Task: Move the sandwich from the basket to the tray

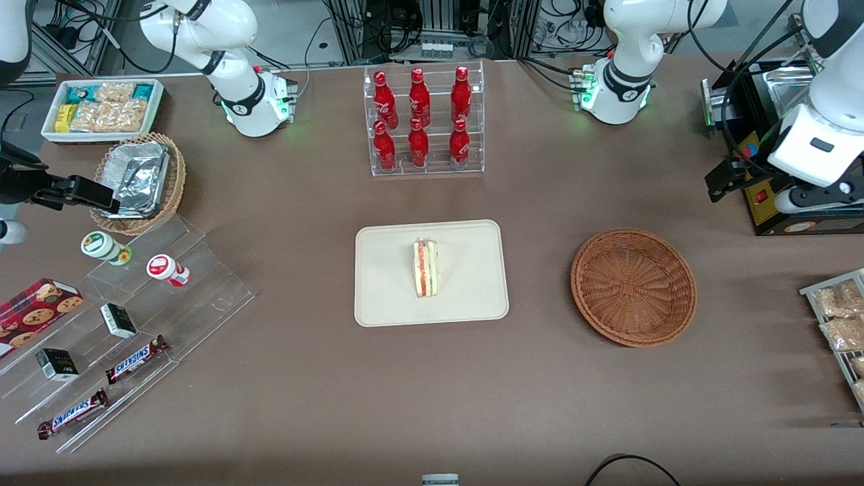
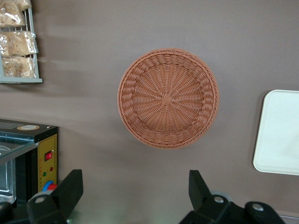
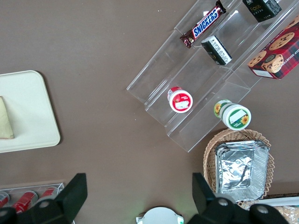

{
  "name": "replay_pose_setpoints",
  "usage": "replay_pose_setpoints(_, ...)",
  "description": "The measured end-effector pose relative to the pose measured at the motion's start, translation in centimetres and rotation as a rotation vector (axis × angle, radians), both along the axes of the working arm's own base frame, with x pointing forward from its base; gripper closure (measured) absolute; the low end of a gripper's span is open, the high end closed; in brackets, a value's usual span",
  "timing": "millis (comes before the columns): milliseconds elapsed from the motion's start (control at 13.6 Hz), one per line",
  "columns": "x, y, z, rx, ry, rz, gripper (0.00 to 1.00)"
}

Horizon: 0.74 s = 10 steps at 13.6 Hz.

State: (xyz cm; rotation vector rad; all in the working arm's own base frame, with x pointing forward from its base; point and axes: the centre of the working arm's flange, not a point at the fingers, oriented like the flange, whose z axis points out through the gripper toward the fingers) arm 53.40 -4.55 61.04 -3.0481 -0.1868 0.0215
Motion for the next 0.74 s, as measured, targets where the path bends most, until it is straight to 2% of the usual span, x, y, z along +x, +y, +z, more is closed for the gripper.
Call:
replay_pose_setpoints(221, 0.5, 1.1, -0.2, -0.004, -0.003, 0.003, 0.0)
replay_pose_setpoints(369, 1.1, 1.1, -0.7, -0.03, 0.005, -0.035, 0.0)
replay_pose_setpoints(516, 1.7, 0.9, -1.0, -0.046, -0.004, -0.047, 0.0)
replay_pose_setpoints(738, 2.4, 0.8, -0.7, -0.049, -0.023, -0.055, 0.0)
